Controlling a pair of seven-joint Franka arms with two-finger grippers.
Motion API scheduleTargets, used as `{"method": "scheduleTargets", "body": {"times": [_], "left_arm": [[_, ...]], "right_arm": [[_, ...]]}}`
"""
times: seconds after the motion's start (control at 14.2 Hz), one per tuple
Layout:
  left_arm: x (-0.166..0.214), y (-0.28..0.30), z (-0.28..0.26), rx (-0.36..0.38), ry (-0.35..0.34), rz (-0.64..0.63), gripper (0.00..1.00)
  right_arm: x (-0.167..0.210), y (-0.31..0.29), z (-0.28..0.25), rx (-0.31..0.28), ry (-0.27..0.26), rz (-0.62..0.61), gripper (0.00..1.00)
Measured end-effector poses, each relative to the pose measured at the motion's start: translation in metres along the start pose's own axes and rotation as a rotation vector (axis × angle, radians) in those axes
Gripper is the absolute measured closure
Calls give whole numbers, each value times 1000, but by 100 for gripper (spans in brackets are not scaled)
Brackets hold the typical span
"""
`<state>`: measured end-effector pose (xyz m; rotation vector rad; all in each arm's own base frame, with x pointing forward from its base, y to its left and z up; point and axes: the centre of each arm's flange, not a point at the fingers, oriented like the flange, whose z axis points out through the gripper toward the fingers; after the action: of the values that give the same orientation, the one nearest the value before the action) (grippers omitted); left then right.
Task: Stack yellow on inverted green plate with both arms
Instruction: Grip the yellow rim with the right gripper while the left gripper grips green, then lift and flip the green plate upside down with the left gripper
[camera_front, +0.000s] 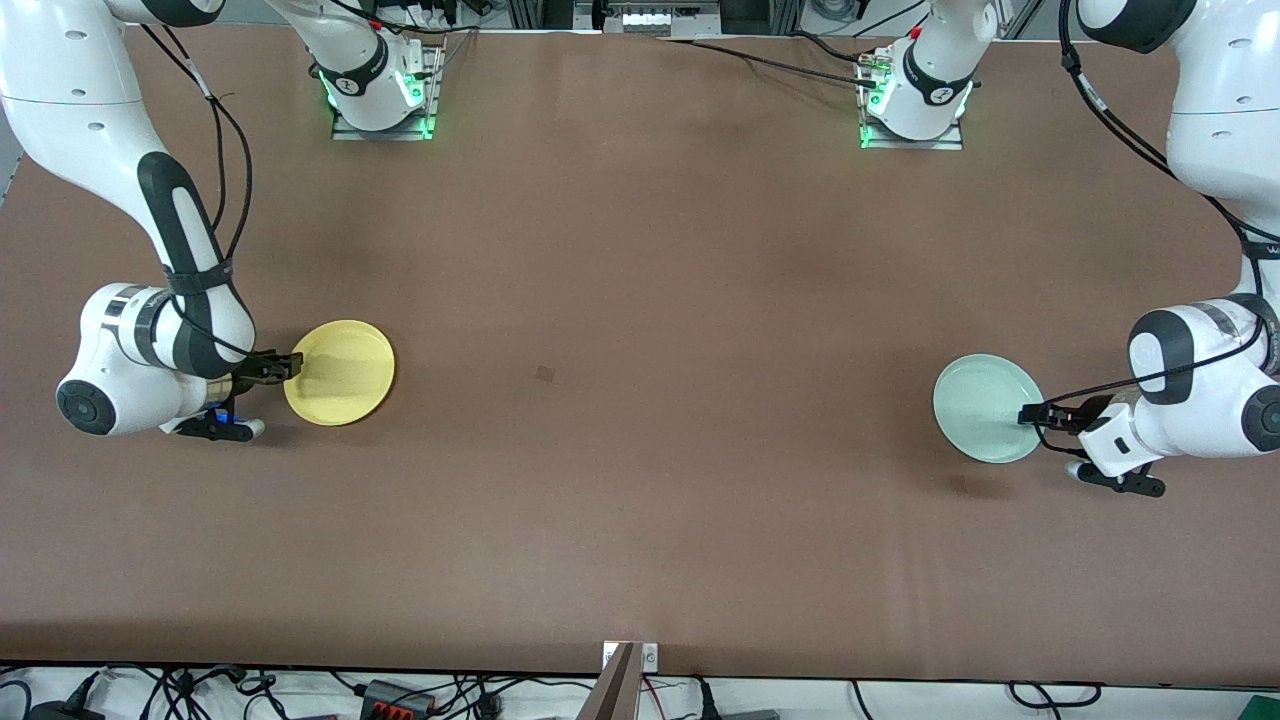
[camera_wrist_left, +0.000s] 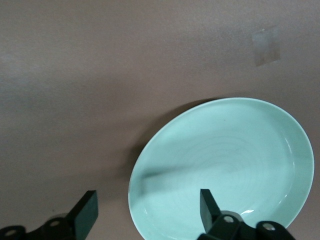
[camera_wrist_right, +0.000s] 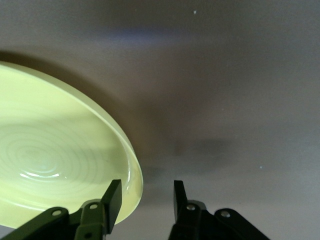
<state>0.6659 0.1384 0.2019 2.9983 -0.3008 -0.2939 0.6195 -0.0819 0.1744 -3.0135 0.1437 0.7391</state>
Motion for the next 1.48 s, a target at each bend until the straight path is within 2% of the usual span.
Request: {"method": "scheduleTargets", "body": {"times": [0.14, 0.21, 0.35, 0.42, 0.63, 0.7, 0.77, 0.99, 1.06, 1.2, 1.48], "left_arm": [[-3, -6, 7, -52, 14, 34, 37], [-5, -11, 11, -86, 27, 55, 44], [-9, -22, 15, -121, 47, 82, 49], [-11, -25, 18, -128, 48, 88, 49], [-11, -28, 25, -130, 52, 100, 52], [-10, -29, 27, -128, 56, 102, 54], [-10, -29, 28, -127, 57, 104, 54], [-9, -30, 27, -123, 65, 137, 80], [-9, -30, 27, -120, 69, 148, 80], [-8, -29, 26, -119, 73, 167, 95], [3, -22, 11, -105, 104, 185, 98]], "right_arm": [[0, -3, 0, 1, 0, -4, 50], [1, -3, 1, 1, -1, -5, 50], [1, -3, 5, 1, -7, -5, 50], [2, -3, 7, 1, -10, -5, 54], [3, -4, 9, 1, -14, -6, 87], [3, -5, 5, 5, -10, -6, 95], [4, -6, 2, 7, -5, -7, 96], [5, -6, 1, 7, -1, -11, 96], [6, -8, -5, 8, 3, -16, 96], [5, -17, -31, 3, 1, -31, 96], [-7, -41, -94, 7, -4, -66, 97]]}}
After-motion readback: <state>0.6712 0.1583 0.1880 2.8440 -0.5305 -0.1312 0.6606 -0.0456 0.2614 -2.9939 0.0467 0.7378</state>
